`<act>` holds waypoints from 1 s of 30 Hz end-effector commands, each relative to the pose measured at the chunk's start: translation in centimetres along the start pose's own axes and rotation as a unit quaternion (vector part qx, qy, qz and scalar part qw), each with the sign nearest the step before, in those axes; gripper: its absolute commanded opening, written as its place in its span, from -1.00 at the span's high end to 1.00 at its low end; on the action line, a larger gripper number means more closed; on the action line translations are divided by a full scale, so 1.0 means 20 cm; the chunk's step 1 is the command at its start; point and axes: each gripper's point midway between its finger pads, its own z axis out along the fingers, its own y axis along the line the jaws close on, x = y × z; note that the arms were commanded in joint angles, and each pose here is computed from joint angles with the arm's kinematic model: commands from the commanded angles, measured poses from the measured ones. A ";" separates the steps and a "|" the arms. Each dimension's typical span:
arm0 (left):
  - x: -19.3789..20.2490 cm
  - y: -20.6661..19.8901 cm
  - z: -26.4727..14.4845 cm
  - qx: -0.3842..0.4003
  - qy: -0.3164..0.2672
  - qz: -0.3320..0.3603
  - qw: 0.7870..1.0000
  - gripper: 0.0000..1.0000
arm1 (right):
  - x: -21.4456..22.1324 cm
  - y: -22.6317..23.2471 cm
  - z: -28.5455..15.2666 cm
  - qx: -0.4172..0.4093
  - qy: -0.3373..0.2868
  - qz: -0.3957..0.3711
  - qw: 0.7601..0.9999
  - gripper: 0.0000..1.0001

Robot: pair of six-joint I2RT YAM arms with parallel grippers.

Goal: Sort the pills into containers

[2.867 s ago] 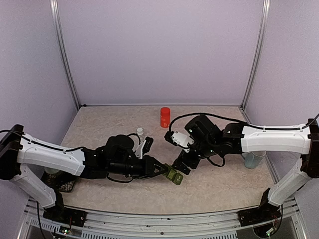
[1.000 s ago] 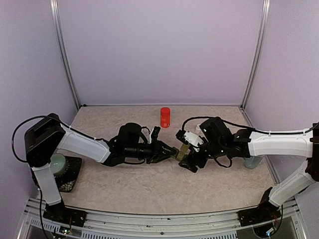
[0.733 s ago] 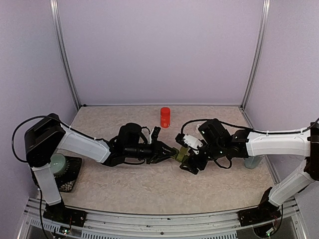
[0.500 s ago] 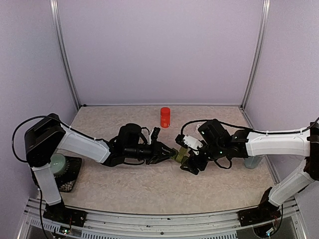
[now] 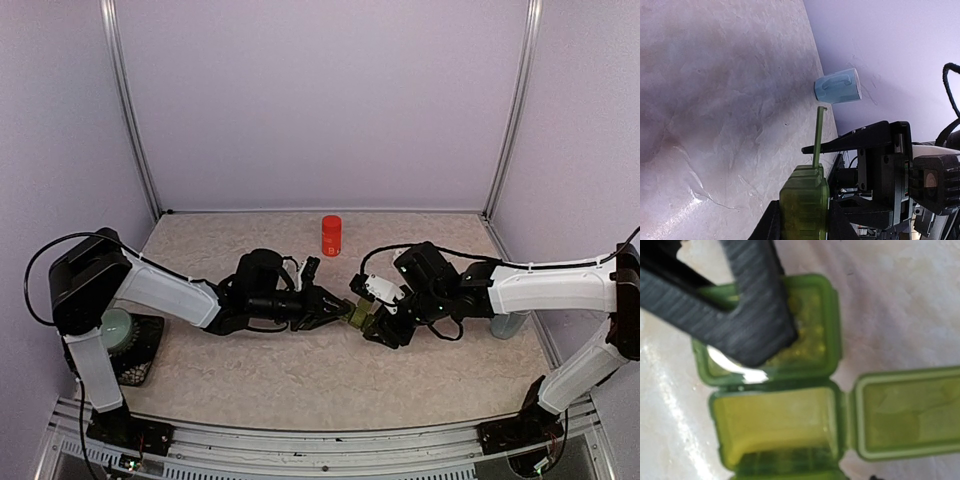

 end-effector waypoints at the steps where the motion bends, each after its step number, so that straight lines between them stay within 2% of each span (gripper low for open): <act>1: 0.01 0.00 -0.02 0.002 0.003 0.006 1.000 0.71 | -0.04 -0.02 -0.01 0.002 -0.010 0.004 1.000 -0.13; 4: 0.01 0.01 -0.03 0.001 0.002 0.004 1.000 0.63 | -0.06 -0.02 -0.01 0.001 -0.013 0.004 1.000 -0.12; 7: 0.02 0.02 -0.05 -0.004 0.000 0.000 1.000 0.41 | -0.06 -0.01 -0.01 -0.002 -0.013 0.004 1.000 -0.11; 10: 0.02 0.02 -0.07 -0.009 -0.005 -0.002 1.000 0.11 | -0.07 -0.02 -0.01 -0.002 -0.014 0.003 1.000 -0.11; 12: 0.02 0.01 -0.10 -0.012 -0.010 0.001 1.000 0.00 | -0.08 -0.02 0.00 -0.003 -0.015 0.002 1.000 -0.11; 16: 0.00 0.03 -0.12 -0.030 -0.024 0.011 0.999 -0.04 | -0.09 -0.01 0.02 -0.010 -0.015 0.002 1.000 -0.10; 24: 0.05 0.16 -0.21 -0.067 -0.042 -0.012 0.997 -0.02 | -0.08 -0.02 0.13 -0.020 -0.006 0.015 1.000 -0.11; 30: 0.06 0.16 -0.28 -0.076 -0.058 -0.009 0.995 -0.03 | -0.07 -0.06 0.19 -0.008 0.003 0.042 0.999 -0.10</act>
